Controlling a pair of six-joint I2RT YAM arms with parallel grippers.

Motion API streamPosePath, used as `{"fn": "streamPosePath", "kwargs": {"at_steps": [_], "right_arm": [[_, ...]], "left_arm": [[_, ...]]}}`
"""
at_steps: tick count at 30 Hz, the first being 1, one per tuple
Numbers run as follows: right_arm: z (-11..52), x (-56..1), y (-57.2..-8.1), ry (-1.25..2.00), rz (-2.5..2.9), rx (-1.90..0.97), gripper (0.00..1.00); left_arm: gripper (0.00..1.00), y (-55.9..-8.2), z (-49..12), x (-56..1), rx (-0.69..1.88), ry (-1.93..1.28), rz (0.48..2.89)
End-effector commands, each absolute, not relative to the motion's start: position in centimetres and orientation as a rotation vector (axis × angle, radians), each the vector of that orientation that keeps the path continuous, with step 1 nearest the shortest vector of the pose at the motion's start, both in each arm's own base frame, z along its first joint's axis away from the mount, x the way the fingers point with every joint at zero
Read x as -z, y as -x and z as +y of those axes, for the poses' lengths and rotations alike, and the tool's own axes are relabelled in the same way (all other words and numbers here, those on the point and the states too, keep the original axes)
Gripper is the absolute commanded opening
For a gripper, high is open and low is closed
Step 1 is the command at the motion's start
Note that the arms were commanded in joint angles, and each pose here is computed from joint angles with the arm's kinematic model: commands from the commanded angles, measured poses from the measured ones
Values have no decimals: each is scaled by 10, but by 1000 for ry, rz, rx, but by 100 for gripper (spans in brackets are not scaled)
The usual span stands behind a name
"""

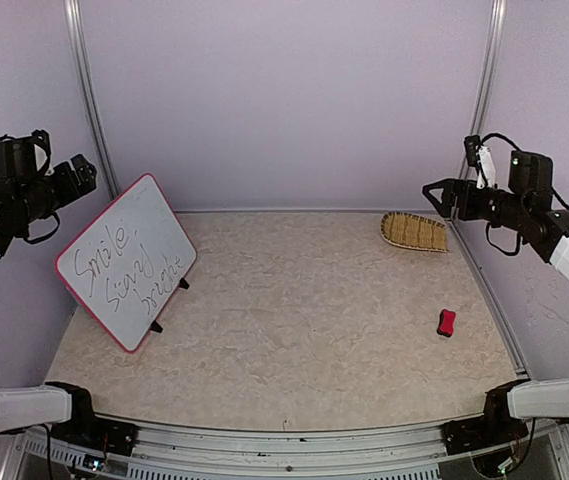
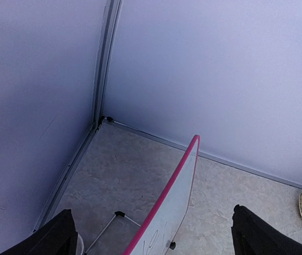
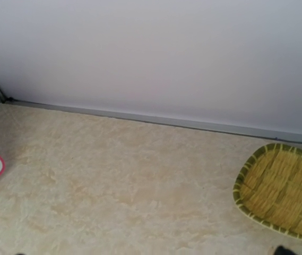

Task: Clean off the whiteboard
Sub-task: Move the whiteboard to the center of the board.

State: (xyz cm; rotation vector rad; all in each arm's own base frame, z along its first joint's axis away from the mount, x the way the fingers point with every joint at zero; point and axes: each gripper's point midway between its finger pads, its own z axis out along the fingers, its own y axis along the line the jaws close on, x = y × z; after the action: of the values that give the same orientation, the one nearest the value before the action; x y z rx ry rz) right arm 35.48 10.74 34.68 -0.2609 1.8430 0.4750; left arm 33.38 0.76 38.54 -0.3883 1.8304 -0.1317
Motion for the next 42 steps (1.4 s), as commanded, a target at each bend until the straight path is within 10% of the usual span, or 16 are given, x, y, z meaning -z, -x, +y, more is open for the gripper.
{"fn": "streamPosePath", "kwargs": {"at_steps": [1,42], "right_arm": [[107,-334,-356,246,1866,-507,100],[277,-235,-367,738,1998,-659,100]], "left_arm": [[99,-339,12,-377,148,402,1873],[89,-339,-5,-361,229,380,1891]]}}
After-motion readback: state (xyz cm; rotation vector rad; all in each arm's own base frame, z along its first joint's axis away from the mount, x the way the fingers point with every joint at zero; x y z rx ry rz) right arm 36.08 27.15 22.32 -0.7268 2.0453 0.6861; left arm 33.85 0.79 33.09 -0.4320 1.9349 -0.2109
